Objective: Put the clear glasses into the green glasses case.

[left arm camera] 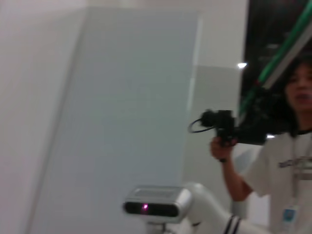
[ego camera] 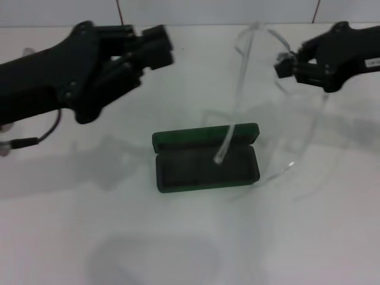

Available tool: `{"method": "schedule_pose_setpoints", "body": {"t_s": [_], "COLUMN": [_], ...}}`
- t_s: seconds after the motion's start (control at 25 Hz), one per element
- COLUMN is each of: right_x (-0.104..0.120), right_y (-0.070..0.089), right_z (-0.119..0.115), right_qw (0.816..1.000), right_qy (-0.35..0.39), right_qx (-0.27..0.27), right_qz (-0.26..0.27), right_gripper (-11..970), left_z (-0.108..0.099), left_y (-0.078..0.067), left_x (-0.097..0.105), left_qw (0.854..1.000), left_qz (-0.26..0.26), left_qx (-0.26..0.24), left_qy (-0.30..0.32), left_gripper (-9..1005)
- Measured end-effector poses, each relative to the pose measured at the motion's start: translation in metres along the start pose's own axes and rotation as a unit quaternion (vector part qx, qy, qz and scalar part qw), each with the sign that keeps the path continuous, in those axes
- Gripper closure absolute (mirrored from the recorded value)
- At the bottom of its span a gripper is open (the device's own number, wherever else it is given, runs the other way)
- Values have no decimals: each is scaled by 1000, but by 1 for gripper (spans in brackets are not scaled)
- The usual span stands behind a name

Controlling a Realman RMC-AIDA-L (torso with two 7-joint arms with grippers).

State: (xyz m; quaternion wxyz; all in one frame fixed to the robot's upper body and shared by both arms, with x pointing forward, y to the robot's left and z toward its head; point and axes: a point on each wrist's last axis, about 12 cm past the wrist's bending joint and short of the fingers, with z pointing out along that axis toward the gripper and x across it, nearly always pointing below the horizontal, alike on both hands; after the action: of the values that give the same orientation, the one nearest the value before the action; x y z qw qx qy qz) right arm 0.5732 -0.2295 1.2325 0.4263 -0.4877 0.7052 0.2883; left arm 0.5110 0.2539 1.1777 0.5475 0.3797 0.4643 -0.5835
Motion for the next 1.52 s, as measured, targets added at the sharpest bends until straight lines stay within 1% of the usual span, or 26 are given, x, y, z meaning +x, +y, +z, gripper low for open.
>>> {"method": "schedule_pose_setpoints", "body": {"t_s": [0.12,0.2,0.28,0.36,0.52,0.68,0.88,1.12,1.36,1.52], "right_x": [6,10,15,16,15,10,6,5,7,8], "right_y": [-1,-2,-3,-2,-1,3,6,5,4,1], "right_z": [9,15,22,31,46,60,66,67,66,67], "right_qw": [998,994,990,984,975,967,965,965,966,968], "right_qy": [-56,-95,-125,-152,-183,-207,-210,-212,-213,-210], "right_qx": [-29,-47,-65,-91,-123,-146,-155,-154,-147,-133], "right_qz": [2,3,7,14,20,17,12,15,18,22], "right_gripper": [851,851,851,851,850,850,850,850,850,849], "left_z": [12,15,15,15,15,15,14,13,12,11], "left_y": [2,3,4,5,6,8,14,18,17,17], "left_x": [2,3,3,3,2,9,20,27,29,30], "left_qw": [1000,999,998,998,998,998,998,998,998,998], "left_qz": [11,17,20,22,22,14,10,10,19,20], "left_qx": [23,26,22,19,20,14,-21,-46,-51,-55], "left_qy": [-8,-27,-48,-56,-57,-56,-50,-34,-32,-34], "left_gripper": [838,874,873,872,881,901,925,928,928,929]}}
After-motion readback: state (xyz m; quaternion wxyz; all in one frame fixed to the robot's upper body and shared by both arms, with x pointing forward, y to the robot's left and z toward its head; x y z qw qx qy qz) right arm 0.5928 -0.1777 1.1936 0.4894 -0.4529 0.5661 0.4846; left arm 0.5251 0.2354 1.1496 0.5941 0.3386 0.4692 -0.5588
